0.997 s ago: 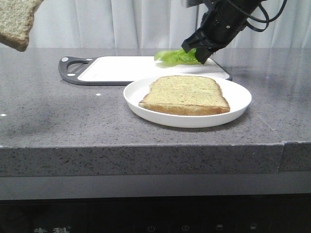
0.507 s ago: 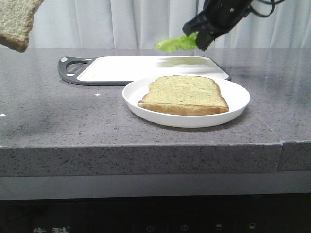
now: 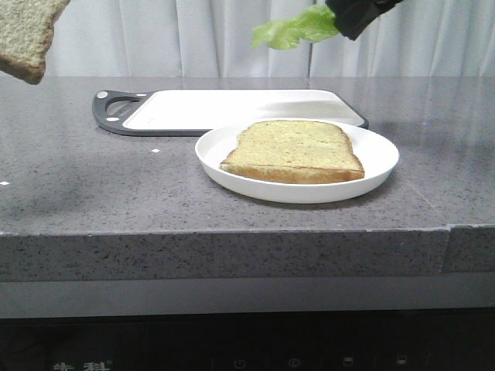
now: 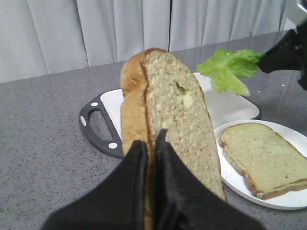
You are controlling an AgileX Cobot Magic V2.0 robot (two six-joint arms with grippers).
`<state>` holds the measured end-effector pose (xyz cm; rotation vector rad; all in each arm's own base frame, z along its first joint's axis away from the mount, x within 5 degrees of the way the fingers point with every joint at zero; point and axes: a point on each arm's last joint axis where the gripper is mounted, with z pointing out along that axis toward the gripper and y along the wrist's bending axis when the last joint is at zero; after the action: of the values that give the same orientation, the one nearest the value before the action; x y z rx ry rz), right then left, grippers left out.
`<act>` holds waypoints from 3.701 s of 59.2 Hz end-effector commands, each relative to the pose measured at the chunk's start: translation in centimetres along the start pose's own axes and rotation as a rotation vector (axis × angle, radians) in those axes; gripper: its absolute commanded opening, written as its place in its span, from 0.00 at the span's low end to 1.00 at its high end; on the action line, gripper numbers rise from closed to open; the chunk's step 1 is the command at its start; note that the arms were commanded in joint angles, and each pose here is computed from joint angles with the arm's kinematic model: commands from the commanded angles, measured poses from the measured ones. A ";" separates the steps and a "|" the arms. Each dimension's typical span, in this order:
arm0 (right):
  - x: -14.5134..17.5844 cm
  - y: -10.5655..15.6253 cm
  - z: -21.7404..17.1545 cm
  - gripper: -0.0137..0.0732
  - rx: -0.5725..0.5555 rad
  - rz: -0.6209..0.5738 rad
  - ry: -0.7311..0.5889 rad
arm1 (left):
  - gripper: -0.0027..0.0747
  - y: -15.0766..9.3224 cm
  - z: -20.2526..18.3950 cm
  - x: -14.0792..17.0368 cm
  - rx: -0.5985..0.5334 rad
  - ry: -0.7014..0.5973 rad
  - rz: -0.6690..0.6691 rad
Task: Left arm grabs bread, right arm adds lettuce
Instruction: 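Lift the lettuce with the right gripper and carry it over the plate, then release the lettuce onto the bottom bread slice and raise the right gripper, then carry the held bread slice with the left gripper over the lettuce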
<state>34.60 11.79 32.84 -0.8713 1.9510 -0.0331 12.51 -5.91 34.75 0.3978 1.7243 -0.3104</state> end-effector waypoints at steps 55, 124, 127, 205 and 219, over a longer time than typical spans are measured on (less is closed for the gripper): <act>4.5 6.8 -3.5 0.22 -0.145 0.120 0.000 | 0.01 0.1 -0.4 -1.8 -0.004 -0.118 -0.004; 1.6 5.1 -11.7 0.28 -0.058 0.267 -0.249 | 0.01 0.1 -0.4 -1.8 -0.004 -0.118 -0.004; 1.5 5.1 -12.1 0.17 -0.056 0.291 -0.261 | 0.01 0.1 -0.4 -1.8 -0.004 -0.118 -0.004; 12.7 8.3 -23.6 0.09 0.182 0.445 -0.611 | 0.01 -6.1 23.9 -1.6 0.678 0.522 -0.724; 12.7 8.3 -23.6 0.09 0.182 0.445 -0.611 | 0.01 -4.3 24.6 -1.1 0.614 0.507 -0.747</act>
<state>7.93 3.25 31.40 -0.3030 1.5686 0.3007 32.85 -20.60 27.90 0.2927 2.3291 -1.3450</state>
